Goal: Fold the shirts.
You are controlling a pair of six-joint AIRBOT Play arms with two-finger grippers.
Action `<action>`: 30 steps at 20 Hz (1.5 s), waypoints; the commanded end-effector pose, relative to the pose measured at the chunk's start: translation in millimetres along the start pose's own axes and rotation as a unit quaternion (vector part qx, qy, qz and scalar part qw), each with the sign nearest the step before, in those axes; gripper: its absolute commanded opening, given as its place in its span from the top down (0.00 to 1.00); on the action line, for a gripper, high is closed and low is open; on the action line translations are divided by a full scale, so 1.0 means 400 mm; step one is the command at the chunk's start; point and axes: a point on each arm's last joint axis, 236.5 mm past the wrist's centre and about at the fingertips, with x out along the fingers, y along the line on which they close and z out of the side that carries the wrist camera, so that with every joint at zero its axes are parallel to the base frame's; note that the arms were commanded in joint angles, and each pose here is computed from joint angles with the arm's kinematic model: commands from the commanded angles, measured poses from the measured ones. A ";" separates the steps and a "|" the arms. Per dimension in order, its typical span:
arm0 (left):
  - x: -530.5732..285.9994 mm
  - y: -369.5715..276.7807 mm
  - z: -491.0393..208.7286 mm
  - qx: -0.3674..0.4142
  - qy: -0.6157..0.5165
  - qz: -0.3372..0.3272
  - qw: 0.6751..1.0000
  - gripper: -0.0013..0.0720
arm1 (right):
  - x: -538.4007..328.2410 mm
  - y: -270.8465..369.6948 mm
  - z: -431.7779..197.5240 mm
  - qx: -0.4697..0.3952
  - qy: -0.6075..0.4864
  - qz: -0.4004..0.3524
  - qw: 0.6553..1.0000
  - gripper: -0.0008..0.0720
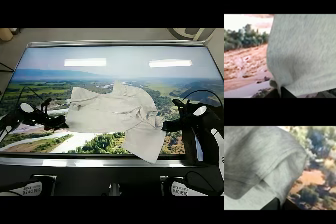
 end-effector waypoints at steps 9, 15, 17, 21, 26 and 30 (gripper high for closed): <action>-1.270 -0.590 -0.007 0.257 -0.644 -0.037 0.720 0.95 | -1.160 0.428 0.293 -0.284 -0.490 -0.226 0.793 0.95; -1.646 -0.676 -0.538 0.265 -0.820 -0.095 0.498 0.95 | -1.677 0.736 -0.214 -0.269 -0.718 -0.369 0.526 0.96; -1.639 -0.671 -0.545 0.266 -0.819 -0.087 0.501 0.95 | -1.640 0.705 -0.216 -0.260 -0.692 -0.377 0.558 0.96; -1.597 -0.640 -0.484 0.260 -0.798 -0.047 0.541 0.95 | -1.607 0.668 -0.177 -0.257 -0.666 -0.380 0.588 0.96; -1.492 -0.532 -0.256 0.233 -0.732 0.070 0.637 0.95 | -1.515 0.572 -0.003 -0.253 -0.608 -0.355 0.663 0.96; -1.158 -0.379 0.032 0.203 -0.525 0.135 0.816 0.95 | -1.074 0.367 0.180 -0.249 -0.332 -0.226 0.881 0.96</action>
